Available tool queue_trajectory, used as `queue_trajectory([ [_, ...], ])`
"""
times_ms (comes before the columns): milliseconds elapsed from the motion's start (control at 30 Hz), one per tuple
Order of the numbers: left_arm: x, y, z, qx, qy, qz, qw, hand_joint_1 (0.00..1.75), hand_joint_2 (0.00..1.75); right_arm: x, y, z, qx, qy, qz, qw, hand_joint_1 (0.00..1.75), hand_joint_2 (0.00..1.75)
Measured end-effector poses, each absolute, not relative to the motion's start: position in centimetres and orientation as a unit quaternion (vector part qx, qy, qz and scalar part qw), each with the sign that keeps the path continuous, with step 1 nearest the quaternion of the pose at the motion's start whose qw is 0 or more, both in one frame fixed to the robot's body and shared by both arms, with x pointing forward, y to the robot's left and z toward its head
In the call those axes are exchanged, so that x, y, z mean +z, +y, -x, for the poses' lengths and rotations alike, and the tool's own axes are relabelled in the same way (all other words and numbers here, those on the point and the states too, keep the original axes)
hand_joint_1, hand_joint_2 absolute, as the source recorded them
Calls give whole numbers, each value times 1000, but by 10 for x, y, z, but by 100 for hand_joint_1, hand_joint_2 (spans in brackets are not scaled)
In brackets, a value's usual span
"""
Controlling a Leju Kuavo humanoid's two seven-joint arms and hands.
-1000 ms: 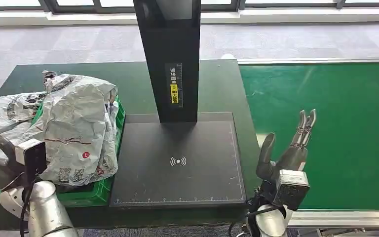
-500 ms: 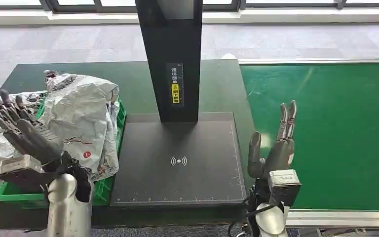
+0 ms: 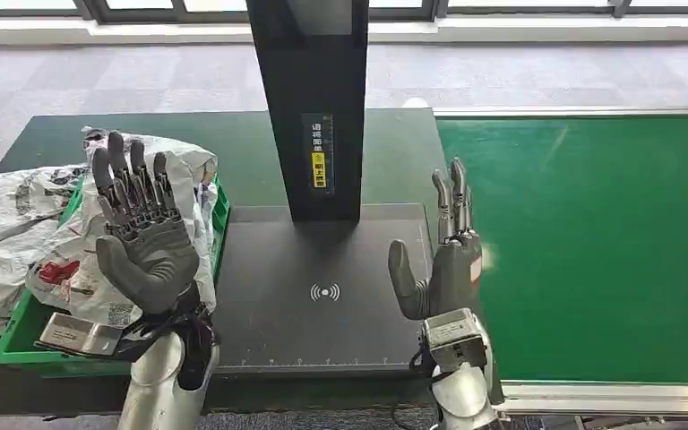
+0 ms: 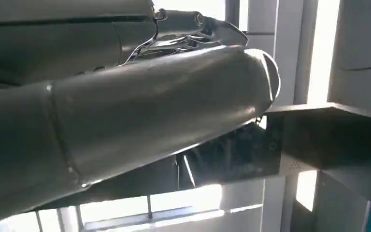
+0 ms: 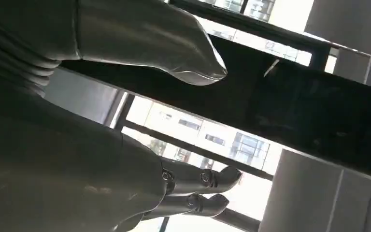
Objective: Moved the parcel from conveyor to table for the left to box.
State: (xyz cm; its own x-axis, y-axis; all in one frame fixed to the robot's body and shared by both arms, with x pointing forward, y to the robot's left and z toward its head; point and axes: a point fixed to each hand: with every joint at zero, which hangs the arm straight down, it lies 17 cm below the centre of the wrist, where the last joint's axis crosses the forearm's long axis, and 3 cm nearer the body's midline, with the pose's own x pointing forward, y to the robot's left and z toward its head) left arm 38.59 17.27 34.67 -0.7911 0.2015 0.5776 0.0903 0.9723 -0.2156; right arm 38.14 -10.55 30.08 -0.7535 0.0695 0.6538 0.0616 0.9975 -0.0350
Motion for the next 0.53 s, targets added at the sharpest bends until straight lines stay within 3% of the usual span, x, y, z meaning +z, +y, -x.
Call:
queue_trajectory([
  [467, 278, 168, -420, 96, -909, 31, 405, 0, 0, 255, -71, -407, 38, -911, -9, 410, 0, 0],
  [500, 275, 168, -421, 96, -907, 29, 409, 2, 0, 254, -71, -408, 36, -910, -12, 413, 45, 0],
  [533, 273, 168, -422, 96, -906, 28, 411, 159, 0, 253, -70, -408, 35, -909, -15, 416, 175, 0],
])
